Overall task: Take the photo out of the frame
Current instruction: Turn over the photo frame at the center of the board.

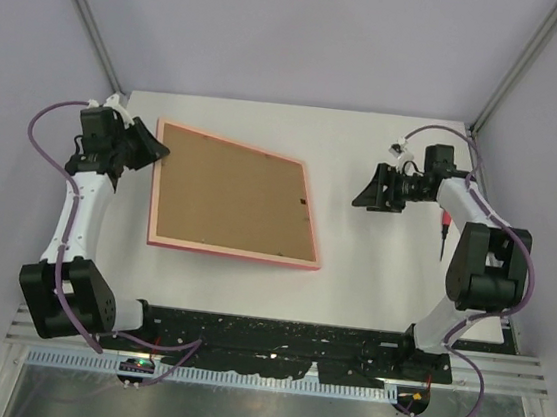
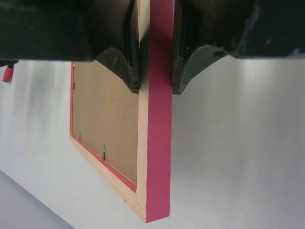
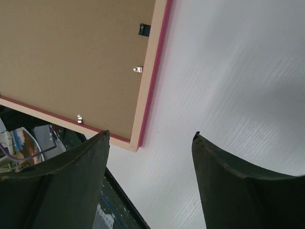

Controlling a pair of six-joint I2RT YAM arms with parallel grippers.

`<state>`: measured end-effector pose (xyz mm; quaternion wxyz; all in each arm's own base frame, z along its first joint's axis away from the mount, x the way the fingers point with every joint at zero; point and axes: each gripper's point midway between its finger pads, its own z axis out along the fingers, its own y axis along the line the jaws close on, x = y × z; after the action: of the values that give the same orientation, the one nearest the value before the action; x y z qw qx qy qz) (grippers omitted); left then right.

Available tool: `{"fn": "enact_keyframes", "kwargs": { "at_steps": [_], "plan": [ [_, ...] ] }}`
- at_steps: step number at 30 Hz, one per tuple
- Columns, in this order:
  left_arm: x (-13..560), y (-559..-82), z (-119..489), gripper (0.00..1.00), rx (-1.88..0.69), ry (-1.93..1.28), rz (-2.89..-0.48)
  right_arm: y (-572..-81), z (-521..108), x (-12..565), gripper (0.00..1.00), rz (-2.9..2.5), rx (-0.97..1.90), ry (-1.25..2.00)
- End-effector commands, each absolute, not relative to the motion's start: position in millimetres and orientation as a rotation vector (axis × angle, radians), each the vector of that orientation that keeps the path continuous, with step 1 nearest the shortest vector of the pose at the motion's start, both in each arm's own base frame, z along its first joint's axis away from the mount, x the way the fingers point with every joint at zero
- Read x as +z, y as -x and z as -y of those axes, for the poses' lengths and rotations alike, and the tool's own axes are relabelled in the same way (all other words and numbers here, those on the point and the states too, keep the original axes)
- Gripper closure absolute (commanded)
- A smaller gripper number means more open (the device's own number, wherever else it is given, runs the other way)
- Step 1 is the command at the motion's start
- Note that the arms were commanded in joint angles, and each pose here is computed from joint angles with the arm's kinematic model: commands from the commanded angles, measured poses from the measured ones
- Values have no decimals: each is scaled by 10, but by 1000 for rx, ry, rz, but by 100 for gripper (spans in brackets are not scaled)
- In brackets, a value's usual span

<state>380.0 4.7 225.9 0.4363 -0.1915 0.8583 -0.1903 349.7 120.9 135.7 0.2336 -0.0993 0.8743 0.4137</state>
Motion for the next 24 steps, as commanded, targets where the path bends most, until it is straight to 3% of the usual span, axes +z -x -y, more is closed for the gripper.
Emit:
{"fn": "enact_keyframes", "kwargs": {
  "at_steps": [1,14,24],
  "plan": [
    [2502,-4086,58,100,-595,405,-1966,-3609,-1153,1049,26,-2471,1069,261],
    [2341,-4221,222,100,-757,399,-1916,-3843,-1148,622,26,-2559,1075,180],
    [1978,-4292,440,100,-941,375,-1915,-3845,-1175,652,25,-2539,1103,207]
  ]
}}
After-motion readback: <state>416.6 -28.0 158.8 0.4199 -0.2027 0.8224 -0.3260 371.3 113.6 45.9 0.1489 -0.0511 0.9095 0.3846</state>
